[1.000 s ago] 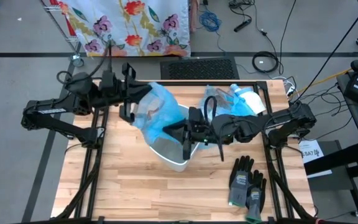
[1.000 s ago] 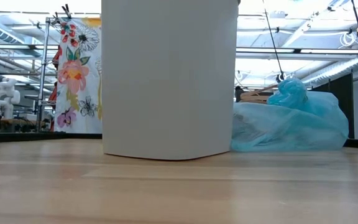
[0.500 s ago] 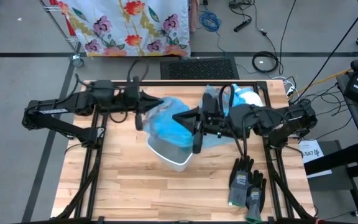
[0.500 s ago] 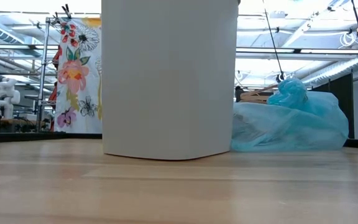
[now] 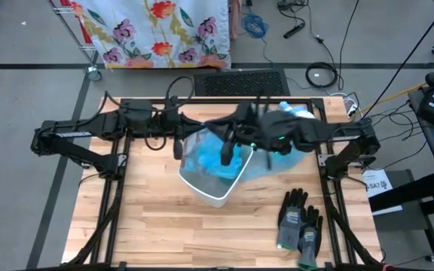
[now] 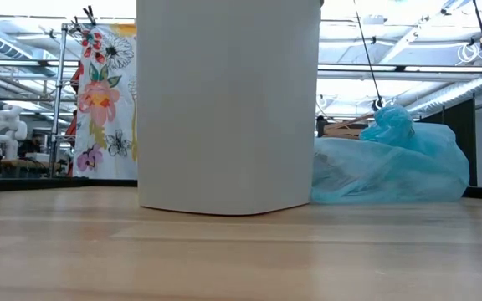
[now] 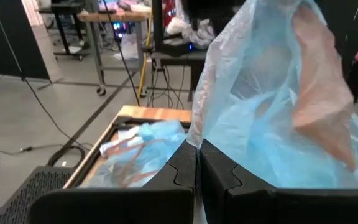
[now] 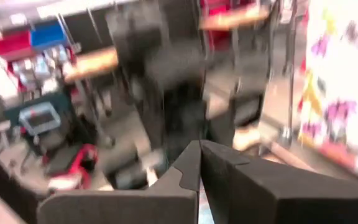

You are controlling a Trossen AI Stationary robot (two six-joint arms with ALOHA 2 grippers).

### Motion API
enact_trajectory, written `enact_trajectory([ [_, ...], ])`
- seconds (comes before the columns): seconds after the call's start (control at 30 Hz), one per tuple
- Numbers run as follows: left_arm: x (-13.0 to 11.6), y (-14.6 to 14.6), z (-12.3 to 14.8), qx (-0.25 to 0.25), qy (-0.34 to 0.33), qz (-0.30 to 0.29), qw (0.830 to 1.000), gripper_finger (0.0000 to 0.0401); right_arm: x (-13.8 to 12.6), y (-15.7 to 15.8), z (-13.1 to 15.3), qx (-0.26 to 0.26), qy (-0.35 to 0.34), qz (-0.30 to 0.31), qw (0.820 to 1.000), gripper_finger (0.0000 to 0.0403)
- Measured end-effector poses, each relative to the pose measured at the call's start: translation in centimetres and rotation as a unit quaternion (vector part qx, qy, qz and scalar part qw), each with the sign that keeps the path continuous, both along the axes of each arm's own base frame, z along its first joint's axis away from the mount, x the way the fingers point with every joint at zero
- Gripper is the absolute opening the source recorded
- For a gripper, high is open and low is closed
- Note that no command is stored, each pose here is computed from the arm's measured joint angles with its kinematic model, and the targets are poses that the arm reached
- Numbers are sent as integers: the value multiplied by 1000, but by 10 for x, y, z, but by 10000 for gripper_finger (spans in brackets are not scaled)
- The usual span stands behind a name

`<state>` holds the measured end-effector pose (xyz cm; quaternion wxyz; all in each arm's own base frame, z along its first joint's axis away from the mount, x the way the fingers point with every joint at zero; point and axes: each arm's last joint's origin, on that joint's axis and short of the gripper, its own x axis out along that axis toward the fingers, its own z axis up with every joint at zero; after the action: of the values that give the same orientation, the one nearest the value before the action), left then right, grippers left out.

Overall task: Place trash/remove bag and relplace
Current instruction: Insert the new blue trash bag into the white trash bin

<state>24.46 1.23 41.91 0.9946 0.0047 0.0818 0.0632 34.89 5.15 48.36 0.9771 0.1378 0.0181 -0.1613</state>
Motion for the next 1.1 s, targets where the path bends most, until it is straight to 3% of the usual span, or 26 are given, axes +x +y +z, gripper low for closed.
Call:
enact_trajectory([
  [0.2, 1, 0, 5, 1, -27, 0, 1000, 11, 18, -2, -39, 54, 105, -11, 993, 0],
  [0.43, -6, -1, 7, -11, -25, -18, 999, 22, 18, -3, -42, 58, 111, -30, 992, 0],
  [0.83, -13, -2, 3, -17, 6, -22, 1000, 188, 14, -10, -48, 64, 133, -94, 985, 0],
  [1.1, -47, -4, 20, -16, -28, -24, 999, 214, 12, -13, -49, 62, 126, -149, 979, 0],
])
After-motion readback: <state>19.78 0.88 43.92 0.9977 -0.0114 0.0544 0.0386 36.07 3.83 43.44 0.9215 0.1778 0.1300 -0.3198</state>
